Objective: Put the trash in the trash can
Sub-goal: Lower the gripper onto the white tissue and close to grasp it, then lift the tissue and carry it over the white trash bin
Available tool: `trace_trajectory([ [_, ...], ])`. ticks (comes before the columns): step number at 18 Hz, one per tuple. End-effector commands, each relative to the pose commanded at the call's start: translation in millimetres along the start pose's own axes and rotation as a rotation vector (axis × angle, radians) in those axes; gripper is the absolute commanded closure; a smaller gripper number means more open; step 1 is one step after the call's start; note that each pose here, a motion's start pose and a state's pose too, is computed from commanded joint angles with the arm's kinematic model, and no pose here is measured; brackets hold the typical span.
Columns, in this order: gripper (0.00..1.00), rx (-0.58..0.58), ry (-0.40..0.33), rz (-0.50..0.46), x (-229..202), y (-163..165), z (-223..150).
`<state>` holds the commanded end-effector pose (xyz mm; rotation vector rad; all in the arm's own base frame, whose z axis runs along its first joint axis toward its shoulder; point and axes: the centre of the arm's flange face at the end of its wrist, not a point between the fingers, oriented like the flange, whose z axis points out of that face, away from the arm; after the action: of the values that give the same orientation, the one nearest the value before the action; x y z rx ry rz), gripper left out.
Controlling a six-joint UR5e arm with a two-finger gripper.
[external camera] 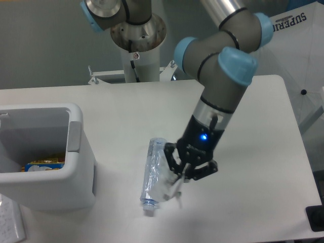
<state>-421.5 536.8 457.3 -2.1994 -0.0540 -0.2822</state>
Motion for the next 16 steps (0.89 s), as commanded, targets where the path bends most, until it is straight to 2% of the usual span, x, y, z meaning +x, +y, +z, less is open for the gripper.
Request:
trace_trajectory([
  [4,1.00,0.047,0.048,0.062,41.1,-26.9,-4.6],
  [10,1.00,0.133,0.156,0.142,112.7,-63.1,-17.3],
  [16,1.00,0.118,0.261,0.224,181.6,-73.9,24.4],
])
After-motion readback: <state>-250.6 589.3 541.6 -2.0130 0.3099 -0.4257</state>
